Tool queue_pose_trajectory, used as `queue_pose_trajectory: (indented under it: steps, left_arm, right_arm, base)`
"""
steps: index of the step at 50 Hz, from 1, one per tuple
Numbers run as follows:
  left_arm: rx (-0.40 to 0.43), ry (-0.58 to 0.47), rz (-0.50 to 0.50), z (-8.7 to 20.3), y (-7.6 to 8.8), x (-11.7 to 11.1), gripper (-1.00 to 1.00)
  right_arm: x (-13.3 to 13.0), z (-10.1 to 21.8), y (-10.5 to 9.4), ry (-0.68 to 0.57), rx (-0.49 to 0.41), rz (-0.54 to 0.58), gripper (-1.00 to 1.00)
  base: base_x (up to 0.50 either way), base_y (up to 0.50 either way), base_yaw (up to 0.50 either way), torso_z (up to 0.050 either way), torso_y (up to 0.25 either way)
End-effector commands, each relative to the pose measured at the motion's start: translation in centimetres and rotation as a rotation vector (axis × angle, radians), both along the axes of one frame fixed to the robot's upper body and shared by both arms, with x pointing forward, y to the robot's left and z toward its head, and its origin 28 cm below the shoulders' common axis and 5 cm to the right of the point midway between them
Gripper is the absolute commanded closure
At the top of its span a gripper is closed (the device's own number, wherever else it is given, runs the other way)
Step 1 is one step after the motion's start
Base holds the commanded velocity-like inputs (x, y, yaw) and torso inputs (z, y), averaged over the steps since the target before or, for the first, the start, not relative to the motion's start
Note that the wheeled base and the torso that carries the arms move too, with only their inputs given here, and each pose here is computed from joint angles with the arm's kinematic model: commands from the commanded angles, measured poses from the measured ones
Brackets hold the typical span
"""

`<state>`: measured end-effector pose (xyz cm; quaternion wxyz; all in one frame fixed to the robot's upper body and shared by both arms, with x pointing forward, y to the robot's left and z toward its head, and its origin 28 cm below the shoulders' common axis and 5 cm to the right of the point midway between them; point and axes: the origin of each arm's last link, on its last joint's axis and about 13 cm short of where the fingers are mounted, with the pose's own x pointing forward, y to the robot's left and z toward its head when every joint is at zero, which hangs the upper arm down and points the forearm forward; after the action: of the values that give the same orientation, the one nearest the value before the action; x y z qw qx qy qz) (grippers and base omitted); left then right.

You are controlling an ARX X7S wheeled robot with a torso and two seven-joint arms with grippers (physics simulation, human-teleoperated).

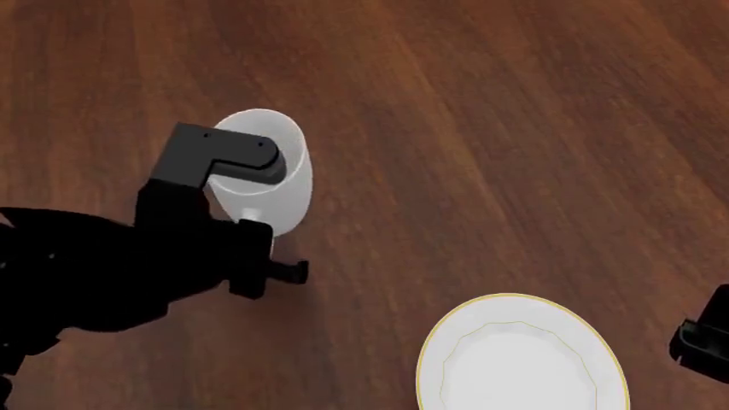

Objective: Put the white mug on the plate.

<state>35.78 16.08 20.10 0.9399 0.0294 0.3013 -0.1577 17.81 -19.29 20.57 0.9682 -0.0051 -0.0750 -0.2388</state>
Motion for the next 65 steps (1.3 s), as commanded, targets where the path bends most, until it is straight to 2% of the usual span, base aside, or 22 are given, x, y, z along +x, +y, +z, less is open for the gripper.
queue_pose_trajectory:
  steps: [1,9,13,15,16,19,28,31,35,47,53,65]
  left_arm:
    - [0.041,-0.063,-0.255,2.7,-1.1,-2.7,1.00]
    - [0.111,-0.062,-0.467,4.4,-2.7,-4.4,1.00]
    - [0.099,-0.034,-0.542,4.8,-3.6,-5.1,1.00]
    - [0.101,-0.018,-0.544,4.8,-3.8,-5.3,1.00]
    - [0.118,-0.023,-0.589,4.7,-4.1,-5.6,1.00]
    - [0.129,-0.010,-0.610,4.8,-4.6,-5.7,1.00]
    - [0.138,0.029,-0.762,4.0,-6.0,-6.3,1.00]
    - [0.187,0.026,-0.800,3.3,-6.3,-6.3,1.00]
    - [0.206,0.038,-0.823,3.0,-6.9,-6.0,1.00]
    - [0.175,0.067,-0.883,2.6,-8.4,-5.4,1.00]
    - [0.151,0.098,-0.921,2.2,-8.8,-5.2,1.00]
    - [0.157,0.119,-0.944,1.0,-9.6,-4.4,1.00]
  right_arm:
    - [-0.1,0.3,0.1,-0.002,-0.002,-0.003,-1.00]
    - [-0.2,0.3,0.1,-0.005,0.002,-0.002,-1.00]
    - [-0.1,0.4,0.1,-0.005,0.002,0.000,-1.00]
    - [0.0,0.3,0.1,-0.003,0.002,0.002,-1.00]
    - [0.0,0.3,0.1,-0.003,0.002,0.002,-1.00]
    - [0.0,0.4,0.1,-0.004,0.000,0.004,-1.00]
    - [0.0,0.3,0.1,-0.002,0.001,0.005,-1.00]
    - [0.0,0.4,0.1,-0.002,0.000,0.005,-1.00]
    - [0.0,0.4,0.1,-0.004,0.000,0.003,-1.00]
    - [-0.1,0.1,0.0,0.002,0.004,0.002,-1.00]
    - [-0.1,0.1,0.0,0.002,0.005,0.003,-1.00]
    - [-0.3,0.0,0.1,0.005,0.004,0.003,-1.00]
  base:
    - [0.00,0.00,0.00,0.000,0.000]
    - [0.00,0.00,0.00,0.000,0.000]
    - [0.00,0.00,0.00,0.000,0.000]
    - [0.00,0.00,0.00,0.000,0.000]
    - [0.00,0.00,0.00,0.000,0.000]
    - [0.00,0.00,0.00,0.000,0.000]
    - [0.00,0.00,0.00,0.000,0.000]
    - [0.00,0.00,0.00,0.000,0.000]
    - [0.00,0.00,0.00,0.000,0.000]
    - [0.00,0.00,0.00,0.000,0.000]
    - [0.00,0.00,0.00,0.000,0.000]
    - [0.00,0.00,0.00,0.000,0.000]
